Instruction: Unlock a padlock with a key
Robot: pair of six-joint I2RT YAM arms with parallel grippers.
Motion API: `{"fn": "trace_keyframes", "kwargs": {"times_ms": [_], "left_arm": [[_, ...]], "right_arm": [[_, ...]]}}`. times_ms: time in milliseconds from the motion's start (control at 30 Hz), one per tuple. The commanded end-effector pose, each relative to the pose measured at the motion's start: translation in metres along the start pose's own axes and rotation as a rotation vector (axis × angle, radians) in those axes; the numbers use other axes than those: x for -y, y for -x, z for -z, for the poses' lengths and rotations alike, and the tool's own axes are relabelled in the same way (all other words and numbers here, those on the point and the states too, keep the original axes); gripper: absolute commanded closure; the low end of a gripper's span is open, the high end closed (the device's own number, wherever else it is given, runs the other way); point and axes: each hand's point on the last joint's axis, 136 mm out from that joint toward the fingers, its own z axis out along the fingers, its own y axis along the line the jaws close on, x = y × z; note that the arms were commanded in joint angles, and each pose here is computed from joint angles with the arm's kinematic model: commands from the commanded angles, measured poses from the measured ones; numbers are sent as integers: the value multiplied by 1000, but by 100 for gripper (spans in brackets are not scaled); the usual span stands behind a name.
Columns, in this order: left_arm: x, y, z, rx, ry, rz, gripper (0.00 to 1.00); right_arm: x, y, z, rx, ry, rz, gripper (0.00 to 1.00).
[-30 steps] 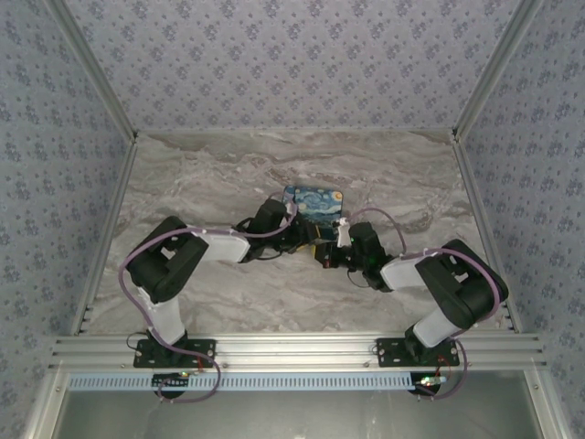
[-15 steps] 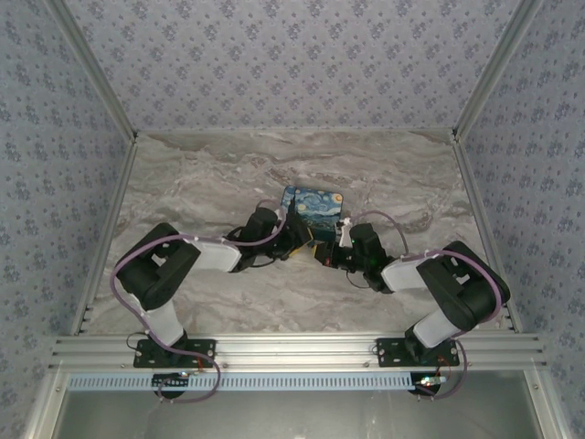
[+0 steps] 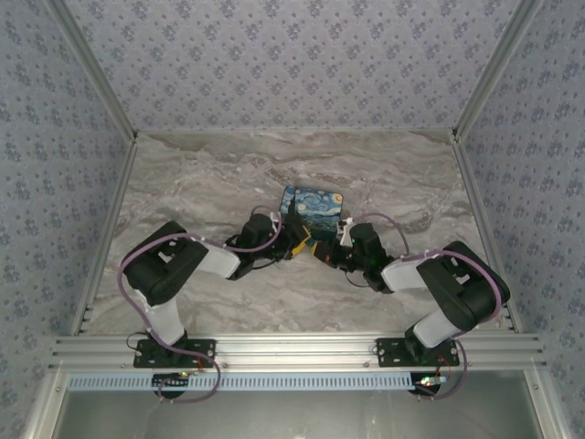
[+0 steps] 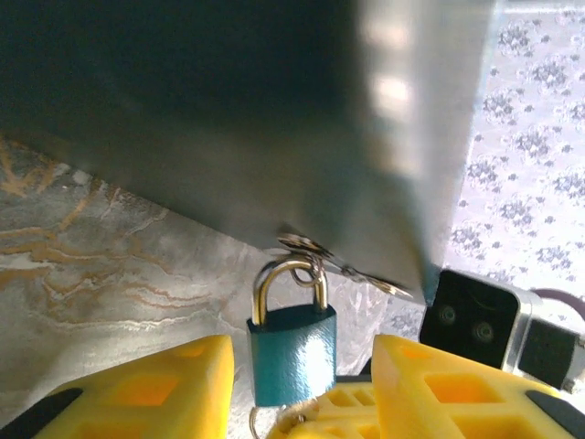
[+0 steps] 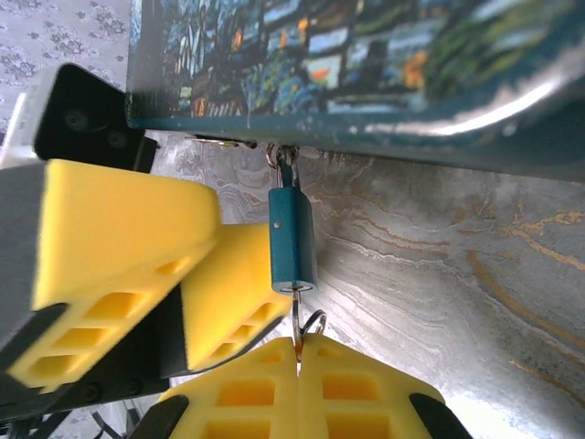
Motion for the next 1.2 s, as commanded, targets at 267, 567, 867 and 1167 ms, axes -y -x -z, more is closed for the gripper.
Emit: {"fn": "trace_keyframes", "kwargs": {"times_ms": [267,567,867,1167], "left_arm": [[2,-9,-10,-24,-57,63,71],[-3,-7,-12,-8,-55,91,85],[3,-5,-12,2,-65,90,96],[11,-1,-7,13,-71,95,97]], "right_arm": [[-19,13,-2,29,61,-56,100],[-19,13,-4,30,74,-93,99],[-3,12,8,32,-43,-6,69],[-20,28,44,2,-230,450,54]]}}
